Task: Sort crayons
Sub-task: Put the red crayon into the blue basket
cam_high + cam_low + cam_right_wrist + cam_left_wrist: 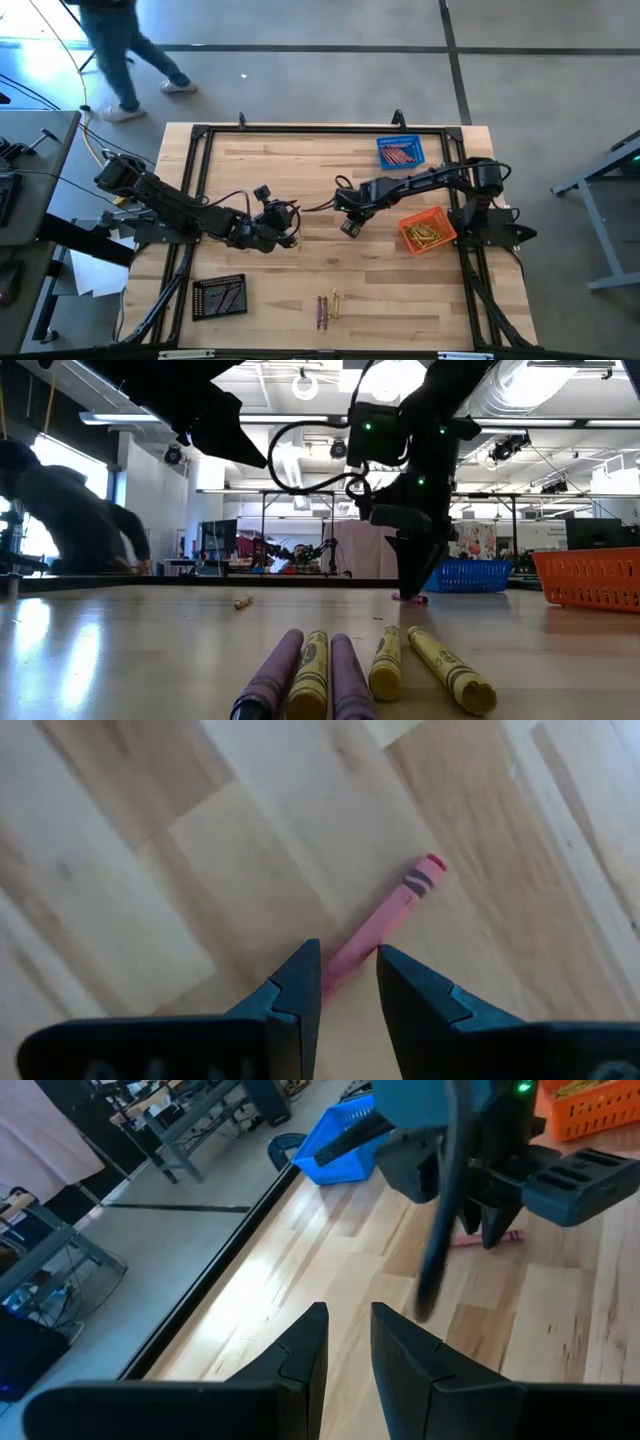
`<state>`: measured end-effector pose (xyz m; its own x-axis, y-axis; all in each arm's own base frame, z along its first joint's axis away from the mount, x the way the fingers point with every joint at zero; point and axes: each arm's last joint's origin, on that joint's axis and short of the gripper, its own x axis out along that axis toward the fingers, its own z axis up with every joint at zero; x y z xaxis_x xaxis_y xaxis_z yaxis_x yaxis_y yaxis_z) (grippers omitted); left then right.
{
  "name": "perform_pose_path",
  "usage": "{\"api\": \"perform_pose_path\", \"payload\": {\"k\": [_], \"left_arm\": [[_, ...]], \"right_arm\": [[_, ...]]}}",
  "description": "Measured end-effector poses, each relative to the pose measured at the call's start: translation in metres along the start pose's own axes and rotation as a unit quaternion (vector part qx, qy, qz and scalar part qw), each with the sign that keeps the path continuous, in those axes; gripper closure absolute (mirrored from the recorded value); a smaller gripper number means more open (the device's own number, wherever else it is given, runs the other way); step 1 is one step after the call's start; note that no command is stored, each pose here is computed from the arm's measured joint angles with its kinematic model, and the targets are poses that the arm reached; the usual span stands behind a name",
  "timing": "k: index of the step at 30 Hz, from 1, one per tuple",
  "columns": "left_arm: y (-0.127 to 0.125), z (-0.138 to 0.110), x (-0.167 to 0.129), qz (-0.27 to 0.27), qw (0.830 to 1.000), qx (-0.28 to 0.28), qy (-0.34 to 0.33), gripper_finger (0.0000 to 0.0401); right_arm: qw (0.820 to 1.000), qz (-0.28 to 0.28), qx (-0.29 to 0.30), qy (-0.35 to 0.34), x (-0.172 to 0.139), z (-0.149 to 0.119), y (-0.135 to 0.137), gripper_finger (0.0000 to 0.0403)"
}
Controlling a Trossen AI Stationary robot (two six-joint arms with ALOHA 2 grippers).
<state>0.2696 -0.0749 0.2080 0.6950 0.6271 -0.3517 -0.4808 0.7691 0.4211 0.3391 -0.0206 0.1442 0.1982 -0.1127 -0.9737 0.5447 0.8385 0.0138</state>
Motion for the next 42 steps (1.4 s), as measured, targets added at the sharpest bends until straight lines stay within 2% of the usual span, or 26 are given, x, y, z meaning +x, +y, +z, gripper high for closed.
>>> {"api": "perform_pose_path", "payload": {"k": [8,14,18,23,26,32,37,42], "left_arm": [[0.000,0.000,0.000,0.000,1.000,0.001,0.001,0.0337],[0.000,0.000,0.000,0.000,1.000,0.001,0.001,0.0336],[0.000,0.000,0.000,0.000,1.000,0.002,0.002,0.0337],[0.000,-0.001,0.000,0.001,1.000,0.005,0.003,0.0336],[0.000,-0.001,0.000,0.002,1.000,0.006,0.004,0.0337],[0.001,-0.001,0.001,0.012,1.000,0.001,0.001,0.0337],[0.006,0.001,0.005,0.039,0.999,-0.010,0.000,0.0337],[0.011,0.003,0.012,0.048,0.999,-0.025,-0.002,0.0336]], "right_arm": [[1.000,0.019,0.006,-0.003,0.010,0.000,-0.015,0.0319],[0.999,0.045,0.012,0.010,0.021,-0.007,-0.026,0.0389],[0.999,0.049,0.015,0.010,0.018,-0.007,-0.027,0.0388],[0.998,0.064,0.004,-0.004,-0.004,-0.005,-0.028,0.0395],[0.994,0.090,0.000,-0.055,-0.030,0.001,-0.024,0.0398],[0.987,0.107,-0.014,-0.116,-0.075,-0.008,-0.020,0.0398],[0.985,0.058,-0.023,-0.158,-0.103,-0.013,-0.037,0.0397],[0.983,-0.002,0.002,-0.185,-0.117,-0.003,-0.085,0.0394]]}}
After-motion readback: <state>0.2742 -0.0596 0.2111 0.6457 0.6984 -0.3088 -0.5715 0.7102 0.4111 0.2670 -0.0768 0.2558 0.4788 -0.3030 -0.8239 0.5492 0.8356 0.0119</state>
